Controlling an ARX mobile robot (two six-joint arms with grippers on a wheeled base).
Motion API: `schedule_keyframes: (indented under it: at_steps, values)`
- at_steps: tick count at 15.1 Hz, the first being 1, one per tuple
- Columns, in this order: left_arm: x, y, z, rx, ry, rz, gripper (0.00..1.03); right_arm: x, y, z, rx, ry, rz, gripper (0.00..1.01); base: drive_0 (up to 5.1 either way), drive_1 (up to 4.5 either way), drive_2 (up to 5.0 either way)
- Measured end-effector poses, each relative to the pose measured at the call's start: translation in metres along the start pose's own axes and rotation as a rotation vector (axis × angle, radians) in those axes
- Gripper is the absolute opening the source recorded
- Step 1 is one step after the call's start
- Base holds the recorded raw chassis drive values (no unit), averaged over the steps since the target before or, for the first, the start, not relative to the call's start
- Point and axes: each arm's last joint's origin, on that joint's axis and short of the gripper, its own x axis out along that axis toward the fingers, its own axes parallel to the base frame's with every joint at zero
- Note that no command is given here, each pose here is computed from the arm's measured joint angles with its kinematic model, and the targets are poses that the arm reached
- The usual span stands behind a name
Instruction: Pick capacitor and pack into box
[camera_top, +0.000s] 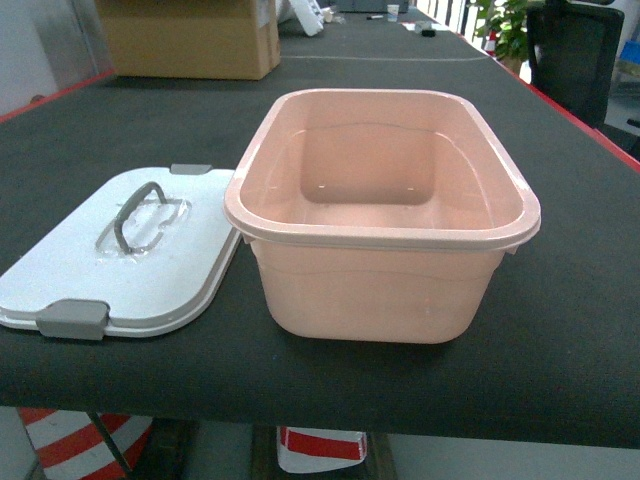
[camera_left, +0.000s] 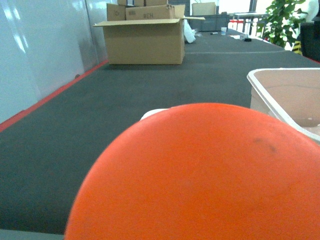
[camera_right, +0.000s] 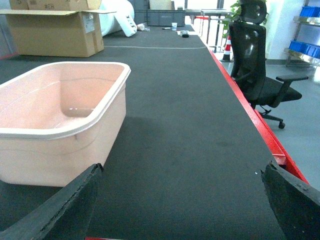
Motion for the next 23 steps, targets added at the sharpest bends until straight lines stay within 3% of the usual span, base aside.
schedule_keyframes:
  at_steps: [1, 2, 3, 5, 6, 7, 8, 10, 11, 12, 16, 19, 20, 23]
  values:
    - [0.008, -0.005, 0.002, 0.008, -0.002, 0.002, 0.43, 0.0, 0.0, 0.0, 0.0, 0.0, 0.0, 0.98, 0.0, 0.0, 0.0]
    - [0.023, -0.013, 0.014, 0.008, -0.035, -0.004, 0.43, 0.0, 0.0, 0.0, 0.0, 0.0, 0.0, 0.98, 0.0, 0.0, 0.0]
    - [0.047, -0.026, 0.041, -0.014, -0.11, -0.033, 0.43, 0.0, 0.0, 0.0, 0.0, 0.0, 0.0, 0.98, 0.0, 0.0, 0.0]
    - [0.109, -0.065, 0.082, -0.016, -0.208, -0.094, 0.43, 0.0, 0.0, 0.0, 0.0, 0.0, 0.0, 0.98, 0.0, 0.0, 0.0]
    - [0.147, -0.091, 0.084, 0.016, -0.147, -0.114, 0.43, 0.0, 0.0, 0.0, 0.0, 0.0, 0.0, 0.98, 0.0, 0.0, 0.0]
    - [0.182, -0.121, 0.072, 0.048, -0.04, -0.162, 0.43, 0.0, 0.0, 0.0, 0.0, 0.0, 0.0, 0.98, 0.0, 0.0, 0.0]
    - [0.21, -0.15, 0.058, 0.052, 0.06, -0.228, 0.43, 0.0, 0.0, 0.0, 0.0, 0.0, 0.0, 0.98, 0.0, 0.0, 0.0]
    - [0.244, -0.197, 0.047, 0.013, 0.173, -0.33, 0.43, 0.0, 0.0, 0.0, 0.0, 0.0, 0.0, 0.98, 0.0, 0.0, 0.0]
    - [0.253, -0.212, 0.045, -0.007, 0.215, -0.388, 0.48, 0.0, 0.0, 0.0, 0.0, 0.0, 0.0, 0.98, 0.0, 0.0, 0.0]
    - [0.257, -0.224, 0.042, -0.009, 0.228, -0.42, 0.61, 0.0, 0.0, 0.0, 0.0, 0.0, 0.0, 0.98, 0.0, 0.0, 0.0]
    - [0.258, -0.229, 0.036, -0.005, 0.235, -0.433, 0.76, 0.0, 0.0, 0.0, 0.0, 0.0, 0.0, 0.98, 0.0, 0.0, 0.0]
    - [0.261, -0.224, 0.043, -0.03, 0.168, -0.405, 1.0, 0.0, 0.0, 0.0, 0.0, 0.0, 0.0, 0.98, 0.0, 0.0, 0.0]
    - [0.261, -0.182, 0.057, -0.061, 0.089, -0.326, 0.98, 0.0, 0.0, 0.0, 0.0, 0.0, 0.0, 0.98, 0.0, 0.0, 0.0]
    - [0.27, -0.116, 0.057, -0.065, 0.037, -0.175, 0.98, 0.0, 0.0, 0.0, 0.0, 0.0, 0.0, 0.98, 0.0, 0.0, 0.0]
